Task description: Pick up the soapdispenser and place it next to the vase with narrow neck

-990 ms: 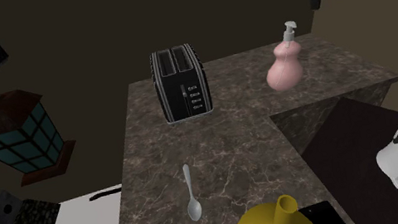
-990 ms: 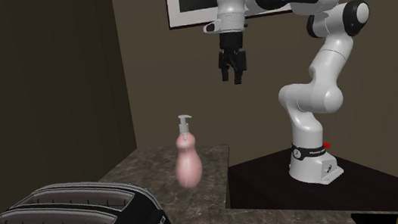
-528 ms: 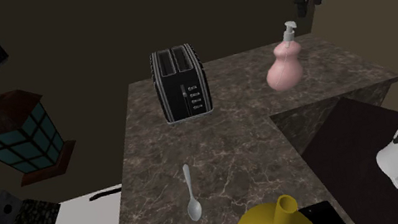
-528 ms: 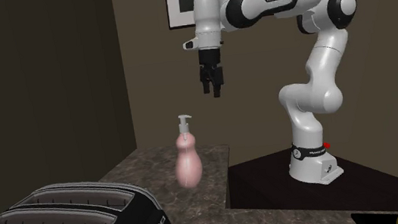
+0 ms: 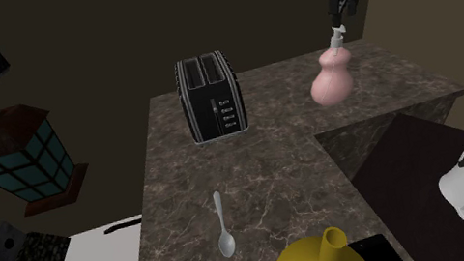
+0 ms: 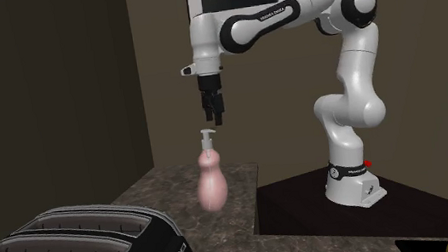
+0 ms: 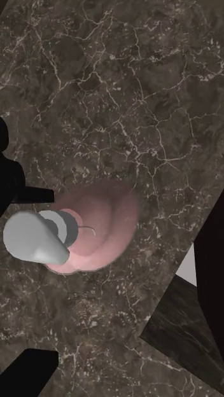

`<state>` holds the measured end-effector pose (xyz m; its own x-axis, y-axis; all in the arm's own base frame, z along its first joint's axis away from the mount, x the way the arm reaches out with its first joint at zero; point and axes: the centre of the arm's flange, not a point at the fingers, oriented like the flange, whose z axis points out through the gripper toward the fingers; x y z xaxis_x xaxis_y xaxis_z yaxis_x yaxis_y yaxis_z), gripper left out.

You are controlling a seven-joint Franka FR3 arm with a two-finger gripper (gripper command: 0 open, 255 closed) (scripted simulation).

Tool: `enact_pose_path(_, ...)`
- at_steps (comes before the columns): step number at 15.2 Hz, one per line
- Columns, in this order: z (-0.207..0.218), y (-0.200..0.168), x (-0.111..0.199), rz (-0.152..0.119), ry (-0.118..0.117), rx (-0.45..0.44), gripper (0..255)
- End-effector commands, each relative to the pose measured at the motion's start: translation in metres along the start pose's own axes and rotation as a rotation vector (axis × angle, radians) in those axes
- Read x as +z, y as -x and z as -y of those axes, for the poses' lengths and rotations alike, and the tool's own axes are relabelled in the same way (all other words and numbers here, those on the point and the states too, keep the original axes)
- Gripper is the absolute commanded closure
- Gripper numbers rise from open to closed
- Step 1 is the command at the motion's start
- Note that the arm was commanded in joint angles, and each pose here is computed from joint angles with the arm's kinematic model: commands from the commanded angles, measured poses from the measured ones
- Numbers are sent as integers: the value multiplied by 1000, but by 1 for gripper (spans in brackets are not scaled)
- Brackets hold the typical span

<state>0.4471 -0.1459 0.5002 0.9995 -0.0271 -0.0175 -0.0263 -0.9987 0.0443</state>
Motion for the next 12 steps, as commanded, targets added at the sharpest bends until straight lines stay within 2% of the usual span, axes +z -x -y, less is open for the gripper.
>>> enact_pose_path(1, -17, -21, 14, 4, -6, -9, 0)
enact_pose_path(9, -20, -25, 54, 5, -8, -10, 0)
enact_pose_path(12, -20, -25, 57, 5, -8, -10, 0)
